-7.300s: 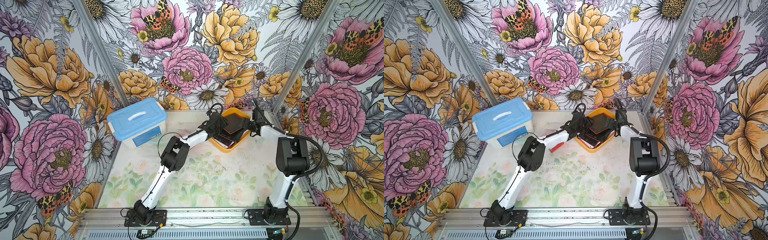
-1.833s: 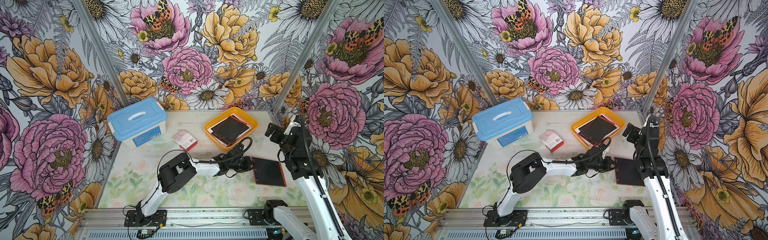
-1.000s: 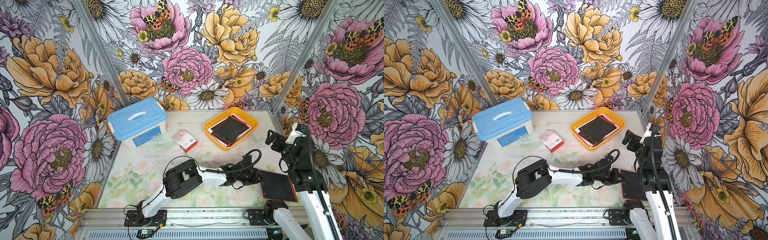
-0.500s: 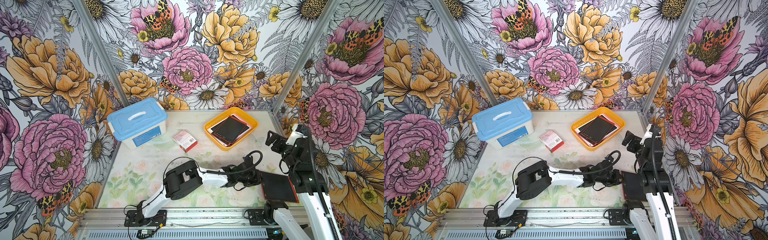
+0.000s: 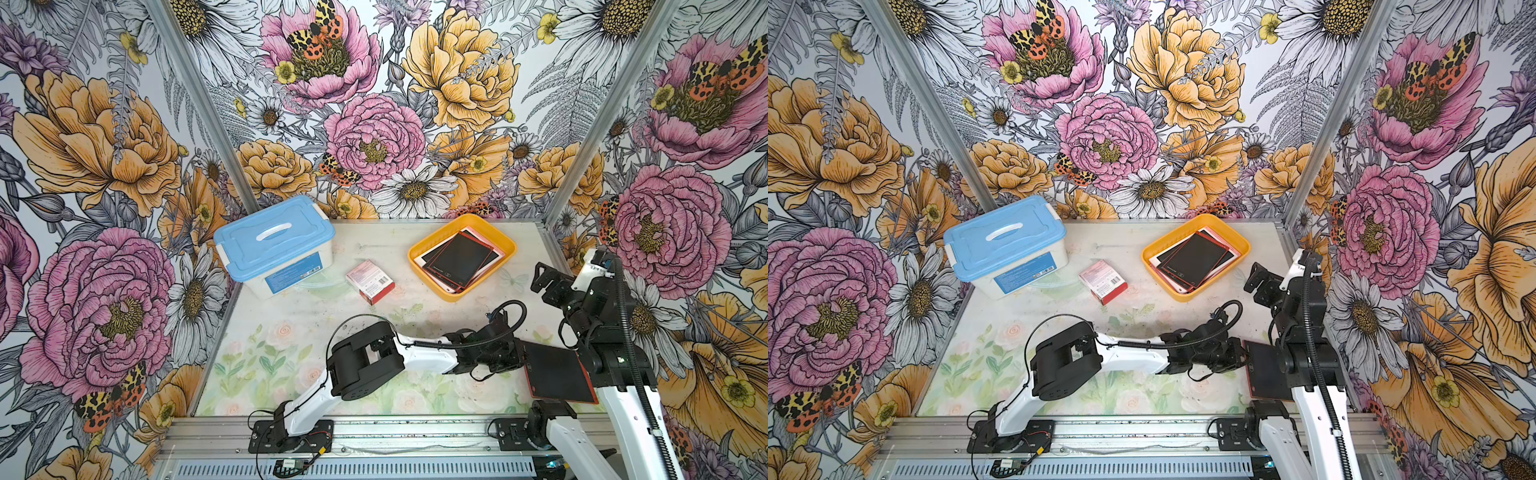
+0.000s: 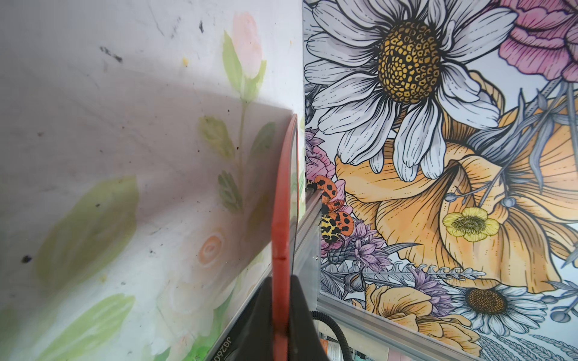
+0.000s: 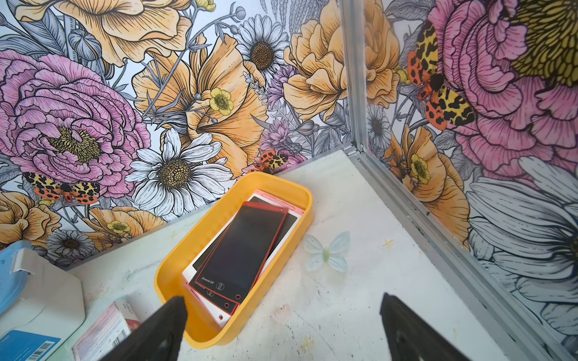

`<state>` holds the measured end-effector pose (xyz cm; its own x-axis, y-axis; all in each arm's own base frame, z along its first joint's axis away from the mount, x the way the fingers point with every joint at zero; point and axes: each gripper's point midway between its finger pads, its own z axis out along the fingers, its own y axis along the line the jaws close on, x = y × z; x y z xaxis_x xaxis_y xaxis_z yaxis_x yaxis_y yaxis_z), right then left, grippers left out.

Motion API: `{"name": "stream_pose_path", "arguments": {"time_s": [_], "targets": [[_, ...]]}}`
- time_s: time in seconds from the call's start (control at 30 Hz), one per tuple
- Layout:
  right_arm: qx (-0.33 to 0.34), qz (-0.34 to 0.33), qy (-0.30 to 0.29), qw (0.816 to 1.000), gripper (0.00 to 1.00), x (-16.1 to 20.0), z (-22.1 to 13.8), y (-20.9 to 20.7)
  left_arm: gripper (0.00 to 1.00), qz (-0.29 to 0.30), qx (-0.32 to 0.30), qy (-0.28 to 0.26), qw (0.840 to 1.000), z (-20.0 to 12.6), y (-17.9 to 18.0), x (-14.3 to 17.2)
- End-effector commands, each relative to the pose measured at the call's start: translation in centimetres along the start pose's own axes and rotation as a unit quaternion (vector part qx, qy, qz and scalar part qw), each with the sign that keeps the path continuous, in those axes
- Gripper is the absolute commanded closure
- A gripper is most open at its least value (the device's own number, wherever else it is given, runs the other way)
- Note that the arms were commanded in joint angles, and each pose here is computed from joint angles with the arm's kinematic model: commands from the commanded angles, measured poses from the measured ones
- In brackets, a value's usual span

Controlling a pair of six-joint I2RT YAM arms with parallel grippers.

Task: Take out the writing tablet from the storage box
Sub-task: Place the writing tablet at the corner of the board.

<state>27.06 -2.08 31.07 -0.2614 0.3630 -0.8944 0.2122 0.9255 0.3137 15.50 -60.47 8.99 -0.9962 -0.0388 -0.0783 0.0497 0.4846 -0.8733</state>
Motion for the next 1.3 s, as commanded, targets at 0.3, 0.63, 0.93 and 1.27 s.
{"name": "stream_pose_path", "arguments": {"time_s": [0.3,0.63,0.93,1.27], "targets": [[0.005,-0.001,0.005,1.000,0.00,0.6,-0.2,-0.4,1.00,-0.009,-0.059,0.003,0.998,1.7,3.9,0.3],[0.005,-0.003,0.003,1.000,0.01,0.5,-0.3,-0.4,0.86,-0.015,-0.064,0.002,0.998,1.7,4.3,0.2],[0.004,-0.002,0.003,1.000,0.00,0.6,-0.5,-0.5,0.67,-0.018,-0.071,0.002,0.997,1.7,4.6,0.3],[0.011,0.000,0.005,1.000,0.01,0.8,-0.5,-0.7,0.50,-0.017,-0.070,0.007,0.997,1.6,4.5,0.2]]}}
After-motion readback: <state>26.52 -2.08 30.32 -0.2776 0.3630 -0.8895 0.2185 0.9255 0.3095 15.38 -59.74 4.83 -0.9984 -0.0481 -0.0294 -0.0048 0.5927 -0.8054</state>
